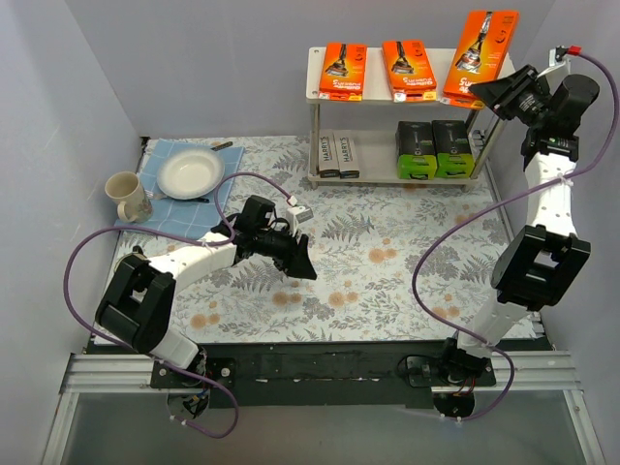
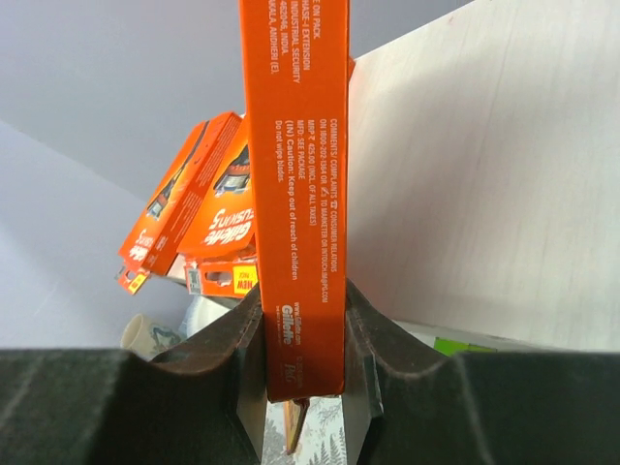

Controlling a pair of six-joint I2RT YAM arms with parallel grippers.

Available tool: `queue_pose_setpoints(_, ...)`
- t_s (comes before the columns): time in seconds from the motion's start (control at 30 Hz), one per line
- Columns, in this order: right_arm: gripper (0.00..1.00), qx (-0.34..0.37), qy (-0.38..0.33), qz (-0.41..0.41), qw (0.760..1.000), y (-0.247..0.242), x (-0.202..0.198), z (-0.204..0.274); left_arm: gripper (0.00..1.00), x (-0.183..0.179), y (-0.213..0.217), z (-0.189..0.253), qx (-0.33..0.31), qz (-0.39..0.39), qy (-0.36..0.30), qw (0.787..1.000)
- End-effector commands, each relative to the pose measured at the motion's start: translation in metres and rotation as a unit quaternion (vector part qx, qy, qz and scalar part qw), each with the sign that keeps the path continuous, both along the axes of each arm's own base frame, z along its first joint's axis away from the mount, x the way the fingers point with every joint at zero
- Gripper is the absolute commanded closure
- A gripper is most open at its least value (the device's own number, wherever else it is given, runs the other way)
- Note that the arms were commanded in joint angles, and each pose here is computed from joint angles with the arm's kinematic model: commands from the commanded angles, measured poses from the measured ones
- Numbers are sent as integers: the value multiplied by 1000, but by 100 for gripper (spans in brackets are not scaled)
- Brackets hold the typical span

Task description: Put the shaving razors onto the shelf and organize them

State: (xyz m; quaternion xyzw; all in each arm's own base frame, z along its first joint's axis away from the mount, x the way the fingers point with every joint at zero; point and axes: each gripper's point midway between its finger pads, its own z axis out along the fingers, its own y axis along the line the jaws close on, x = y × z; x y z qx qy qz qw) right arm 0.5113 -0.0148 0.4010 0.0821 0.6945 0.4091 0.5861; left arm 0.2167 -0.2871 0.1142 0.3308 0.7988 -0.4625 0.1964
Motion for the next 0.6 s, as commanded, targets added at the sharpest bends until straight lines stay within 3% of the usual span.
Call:
queue_pose_setpoints(0.0, 79, -18, -47, -22, 998, -13, 12, 22, 50, 6, -1, 3, -3, -3, -18, 1000)
queue_pose_setpoints(0.13, 56, -18, -49, -37, 998, -20, 24, 23, 50, 8, -1, 0, 1, -1, -18, 1000)
queue_pose_setpoints(0.17, 42, -24, -53, -39, 998, -21, 27, 23, 50, 8, -1, -1, 2, -1, -16, 1000)
queue_pose_setpoints(0.23, 24, -38, -63, -58, 996, -28, 36, 29, 50, 8, -2, -1, 1, 0, -14, 1000)
queue_pose_setpoints(0.27, 2, -39, -59, -69, 995, -32, 38, 28, 50, 8, -2, -2, 2, 0, -13, 1000)
queue_pose_setpoints(0.57, 1, -78, -56, -149, 984, -55, 40, 36, 50, 10, -3, 0, -3, 6, -17, 1000)
